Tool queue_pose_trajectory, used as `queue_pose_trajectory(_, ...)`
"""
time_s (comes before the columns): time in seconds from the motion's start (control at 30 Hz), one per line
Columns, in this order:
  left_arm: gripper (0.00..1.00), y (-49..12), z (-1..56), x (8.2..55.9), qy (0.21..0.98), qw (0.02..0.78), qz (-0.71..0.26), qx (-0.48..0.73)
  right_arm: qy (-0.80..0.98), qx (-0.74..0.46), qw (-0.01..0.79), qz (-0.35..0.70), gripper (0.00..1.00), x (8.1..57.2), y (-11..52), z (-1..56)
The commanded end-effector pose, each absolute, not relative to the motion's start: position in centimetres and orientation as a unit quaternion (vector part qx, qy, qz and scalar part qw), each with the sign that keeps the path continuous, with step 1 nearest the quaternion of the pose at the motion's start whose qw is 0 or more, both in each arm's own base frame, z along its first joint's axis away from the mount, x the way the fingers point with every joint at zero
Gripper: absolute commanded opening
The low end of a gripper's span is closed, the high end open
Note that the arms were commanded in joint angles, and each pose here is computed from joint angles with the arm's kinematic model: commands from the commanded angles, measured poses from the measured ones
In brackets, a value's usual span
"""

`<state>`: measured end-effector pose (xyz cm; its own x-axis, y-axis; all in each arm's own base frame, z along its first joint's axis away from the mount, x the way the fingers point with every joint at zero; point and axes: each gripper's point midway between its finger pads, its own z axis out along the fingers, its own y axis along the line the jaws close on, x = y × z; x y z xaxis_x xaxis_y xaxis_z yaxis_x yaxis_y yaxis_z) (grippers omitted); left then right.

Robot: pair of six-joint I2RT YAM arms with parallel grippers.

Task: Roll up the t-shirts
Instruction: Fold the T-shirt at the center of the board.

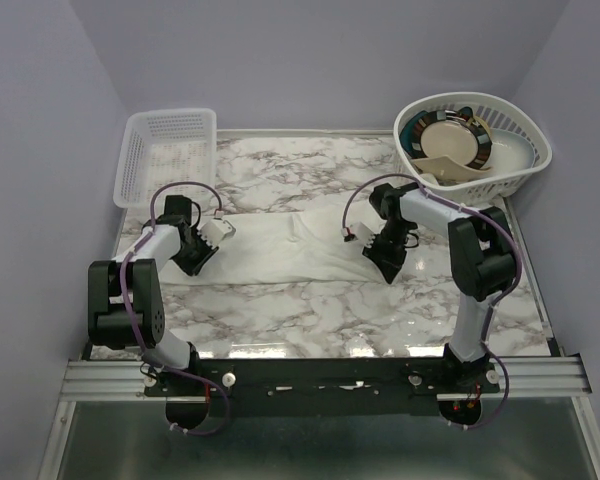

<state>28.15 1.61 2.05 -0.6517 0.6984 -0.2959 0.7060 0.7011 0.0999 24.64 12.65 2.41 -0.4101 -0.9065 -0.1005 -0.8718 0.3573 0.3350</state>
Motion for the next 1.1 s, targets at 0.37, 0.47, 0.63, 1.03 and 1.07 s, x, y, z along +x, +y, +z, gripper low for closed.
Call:
queue_pose_trajectory(0.37,0.30,4.7,0.9,26.7,0.896,0.126,0.021,0.425,-0.822,0.559,0.051,-0.096,0.00,26.0,9.1,1.7)
queue_pose_trajectory(0.47,0.30,4.2,1.1,26.0,0.894,0.130,0.011,0.429,-0.828,0.552,0.053,-0.086,0.03,26.6,8.6,2.1)
queue_pose_trajectory(0.63,0.30,4.0,2.0,25.0,0.888,0.137,0.012,0.438,-0.830,0.552,0.064,-0.044,0.14,26.8,6.6,2.7)
queue_pose_trajectory(1.03,0.44,3.6,5.7,24.4,0.872,0.186,0.034,0.451,-0.853,0.516,-0.018,-0.077,0.43,30.8,9.7,9.6)
queue_pose_trajectory(1.07,0.44,3.7,5.9,24.6,0.875,0.189,0.036,0.445,-0.855,0.511,-0.020,-0.091,0.43,31.1,10.4,9.7)
